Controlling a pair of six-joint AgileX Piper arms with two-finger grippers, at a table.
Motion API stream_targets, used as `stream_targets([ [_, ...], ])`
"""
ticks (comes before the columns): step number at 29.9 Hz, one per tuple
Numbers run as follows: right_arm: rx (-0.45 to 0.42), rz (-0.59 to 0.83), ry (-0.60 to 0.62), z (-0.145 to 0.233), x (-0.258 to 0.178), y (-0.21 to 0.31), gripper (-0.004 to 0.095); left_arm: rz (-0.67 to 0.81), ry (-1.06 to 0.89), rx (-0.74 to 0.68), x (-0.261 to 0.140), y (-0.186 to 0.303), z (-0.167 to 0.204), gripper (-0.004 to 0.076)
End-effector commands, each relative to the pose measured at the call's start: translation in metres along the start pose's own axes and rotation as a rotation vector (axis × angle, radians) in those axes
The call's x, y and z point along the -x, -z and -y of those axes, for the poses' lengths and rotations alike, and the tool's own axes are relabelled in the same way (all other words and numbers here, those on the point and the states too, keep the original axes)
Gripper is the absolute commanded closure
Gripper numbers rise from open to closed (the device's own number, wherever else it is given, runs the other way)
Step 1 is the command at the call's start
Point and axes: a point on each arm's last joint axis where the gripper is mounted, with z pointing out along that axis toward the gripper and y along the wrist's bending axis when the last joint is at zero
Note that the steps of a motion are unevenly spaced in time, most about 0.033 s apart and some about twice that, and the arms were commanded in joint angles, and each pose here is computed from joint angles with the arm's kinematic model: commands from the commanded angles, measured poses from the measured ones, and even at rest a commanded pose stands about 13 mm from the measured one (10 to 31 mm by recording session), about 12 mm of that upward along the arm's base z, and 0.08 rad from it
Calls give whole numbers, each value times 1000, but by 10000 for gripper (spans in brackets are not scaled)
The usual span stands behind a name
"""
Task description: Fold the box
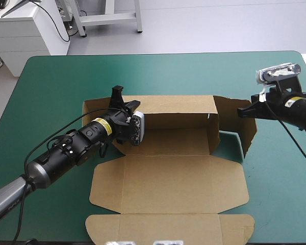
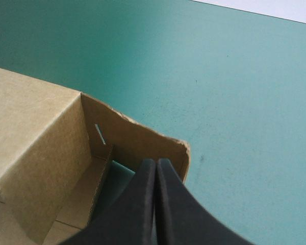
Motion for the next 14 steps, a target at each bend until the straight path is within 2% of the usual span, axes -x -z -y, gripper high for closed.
stream_targets([
  [1, -2, 65, -1, 5, 29, 0, 929, 41, 0, 104, 7, 11, -20, 731],
  [7, 30, 12, -6, 13, 56, -26, 927, 25, 3, 74, 6, 11, -17, 731],
  [14, 66, -63, -41, 21, 73, -58, 927, 40, -52, 104, 7, 11, -20, 731],
])
